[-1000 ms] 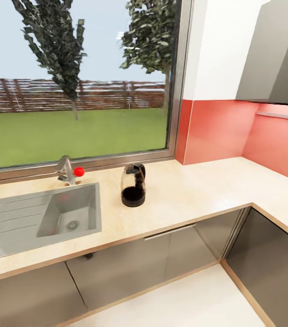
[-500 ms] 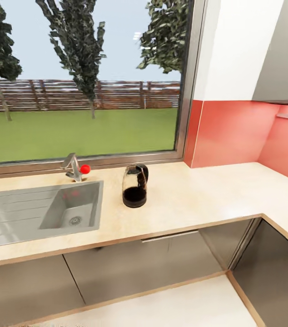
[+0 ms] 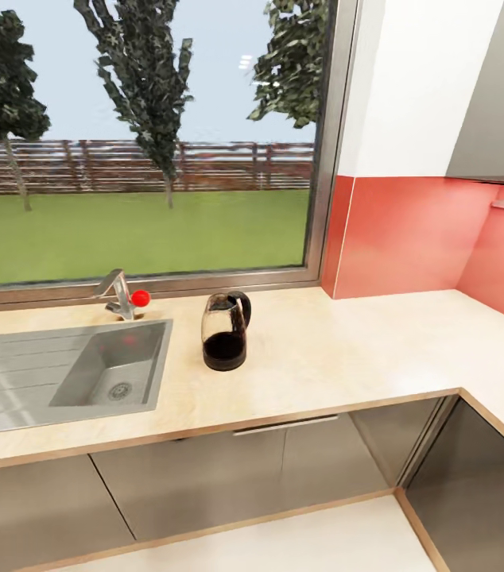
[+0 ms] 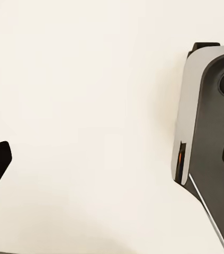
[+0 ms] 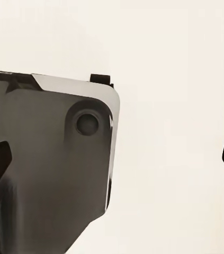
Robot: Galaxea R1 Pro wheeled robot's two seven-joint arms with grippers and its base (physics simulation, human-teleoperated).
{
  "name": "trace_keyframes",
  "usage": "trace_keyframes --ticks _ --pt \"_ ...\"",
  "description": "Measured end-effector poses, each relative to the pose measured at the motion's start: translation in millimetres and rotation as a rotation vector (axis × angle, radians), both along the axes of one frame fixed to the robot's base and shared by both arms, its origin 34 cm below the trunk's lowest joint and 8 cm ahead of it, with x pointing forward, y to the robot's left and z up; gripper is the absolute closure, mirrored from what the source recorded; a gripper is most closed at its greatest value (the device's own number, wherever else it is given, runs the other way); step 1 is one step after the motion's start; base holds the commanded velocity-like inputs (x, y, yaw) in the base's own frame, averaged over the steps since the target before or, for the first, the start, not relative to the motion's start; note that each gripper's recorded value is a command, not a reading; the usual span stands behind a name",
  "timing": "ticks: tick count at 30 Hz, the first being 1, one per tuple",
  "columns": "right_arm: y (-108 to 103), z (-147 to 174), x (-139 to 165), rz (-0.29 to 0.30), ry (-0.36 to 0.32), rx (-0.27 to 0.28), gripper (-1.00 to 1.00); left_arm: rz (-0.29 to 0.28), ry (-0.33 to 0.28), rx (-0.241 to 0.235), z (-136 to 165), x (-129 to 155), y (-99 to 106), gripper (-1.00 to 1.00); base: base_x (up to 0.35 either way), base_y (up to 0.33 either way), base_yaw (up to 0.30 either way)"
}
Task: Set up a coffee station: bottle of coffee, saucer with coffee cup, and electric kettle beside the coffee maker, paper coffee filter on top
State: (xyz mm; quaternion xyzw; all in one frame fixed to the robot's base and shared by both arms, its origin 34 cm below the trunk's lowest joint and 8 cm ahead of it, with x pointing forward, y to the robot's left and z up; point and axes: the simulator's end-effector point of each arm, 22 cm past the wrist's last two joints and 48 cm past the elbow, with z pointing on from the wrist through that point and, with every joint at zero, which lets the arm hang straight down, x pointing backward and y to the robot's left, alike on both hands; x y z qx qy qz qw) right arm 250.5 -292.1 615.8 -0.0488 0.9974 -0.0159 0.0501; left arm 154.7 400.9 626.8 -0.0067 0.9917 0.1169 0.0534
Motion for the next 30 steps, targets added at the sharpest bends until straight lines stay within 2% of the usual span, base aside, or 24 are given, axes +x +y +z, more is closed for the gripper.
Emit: trace_keyframes --ticks 9,14,21,30 --pt "0.5 0.0 0.1 0.001 0.000 -0.001 -1.00 0.000 -0.001 -0.003 -0.3 -0.3 -1.9 -1.00 0.000 -0.047 0.171" --pt "-0.4 0.0 0.0 0.001 0.000 -0.002 -1.00 0.001 -0.001 -0.003 -0.3 -0.2 -1.7 -1.00 0.000 -0.229 0.009" --pt "0.5 -0.1 -0.2 0.001 0.001 0.000 -1.00 0.003 -0.002 0.001 0.0 0.3 -0.1 -1.00 0.000 -0.027 0.012" --pt "1.0 -0.1 -0.1 0.001 0.001 0.001 -1.00 0.002 -0.002 -0.002 -0.2 0.3 -1.4 -1.00 0.000 -0.179 0.219"
